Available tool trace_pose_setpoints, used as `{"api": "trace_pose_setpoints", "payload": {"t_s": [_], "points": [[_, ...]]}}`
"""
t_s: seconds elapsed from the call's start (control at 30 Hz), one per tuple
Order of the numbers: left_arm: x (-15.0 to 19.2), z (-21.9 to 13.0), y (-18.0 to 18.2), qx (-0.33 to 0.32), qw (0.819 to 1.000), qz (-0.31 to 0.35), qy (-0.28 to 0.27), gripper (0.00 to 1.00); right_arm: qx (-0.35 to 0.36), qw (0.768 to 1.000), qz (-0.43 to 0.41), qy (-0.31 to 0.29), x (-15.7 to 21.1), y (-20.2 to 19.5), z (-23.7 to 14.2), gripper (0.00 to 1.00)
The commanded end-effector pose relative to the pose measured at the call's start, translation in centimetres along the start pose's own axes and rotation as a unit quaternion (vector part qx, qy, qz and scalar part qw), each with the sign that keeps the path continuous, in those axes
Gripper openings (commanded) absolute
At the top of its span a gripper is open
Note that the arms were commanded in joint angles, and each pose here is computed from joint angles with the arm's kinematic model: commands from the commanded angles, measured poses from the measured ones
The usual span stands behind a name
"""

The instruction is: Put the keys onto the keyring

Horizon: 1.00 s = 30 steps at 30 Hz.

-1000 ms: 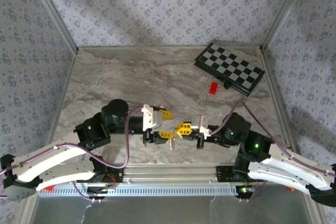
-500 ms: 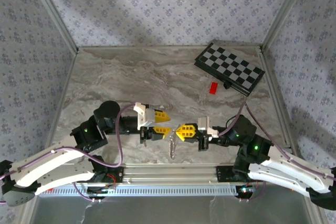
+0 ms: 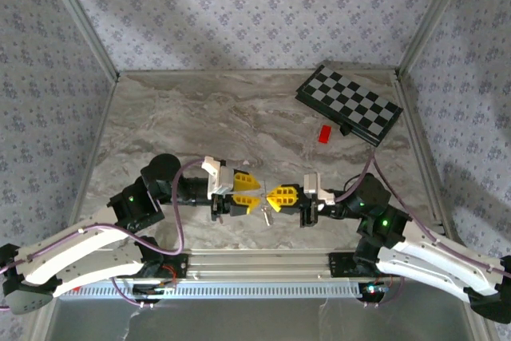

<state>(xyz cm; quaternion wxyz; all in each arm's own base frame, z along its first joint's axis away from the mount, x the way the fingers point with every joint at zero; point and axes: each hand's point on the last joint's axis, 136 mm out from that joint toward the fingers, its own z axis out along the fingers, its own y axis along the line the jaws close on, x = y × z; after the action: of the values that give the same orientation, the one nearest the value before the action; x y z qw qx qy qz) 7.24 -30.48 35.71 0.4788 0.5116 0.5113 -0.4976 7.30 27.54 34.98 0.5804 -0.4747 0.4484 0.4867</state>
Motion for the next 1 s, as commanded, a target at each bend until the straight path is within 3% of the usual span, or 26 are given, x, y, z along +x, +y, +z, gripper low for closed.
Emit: {"api": "trace_pose_setpoints", "payload": {"t_s": [0.0, 0.37, 0.97], "points": [[-0.87, 0.2, -0.18, 0.012, 1.0, 0.006, -0.017, 0.3, -0.009, 1.0, -0.004, -0.025, -1.24, 0.23, -0.08, 0.0], [-0.78, 0.42, -0.08, 0.013, 1.0, 0.004, -0.015, 0.09, -0.009, 1.0, -0.004, -0.023, -1.04, 0.15, -0.06, 0.0], [-0.5, 0.49, -0.29, 0.02, 1.0, 0.002, -0.009, 0.12, -0.008, 1.0, -0.003, -0.02, -0.77, -0.08, 0.14, 0.0]]}}
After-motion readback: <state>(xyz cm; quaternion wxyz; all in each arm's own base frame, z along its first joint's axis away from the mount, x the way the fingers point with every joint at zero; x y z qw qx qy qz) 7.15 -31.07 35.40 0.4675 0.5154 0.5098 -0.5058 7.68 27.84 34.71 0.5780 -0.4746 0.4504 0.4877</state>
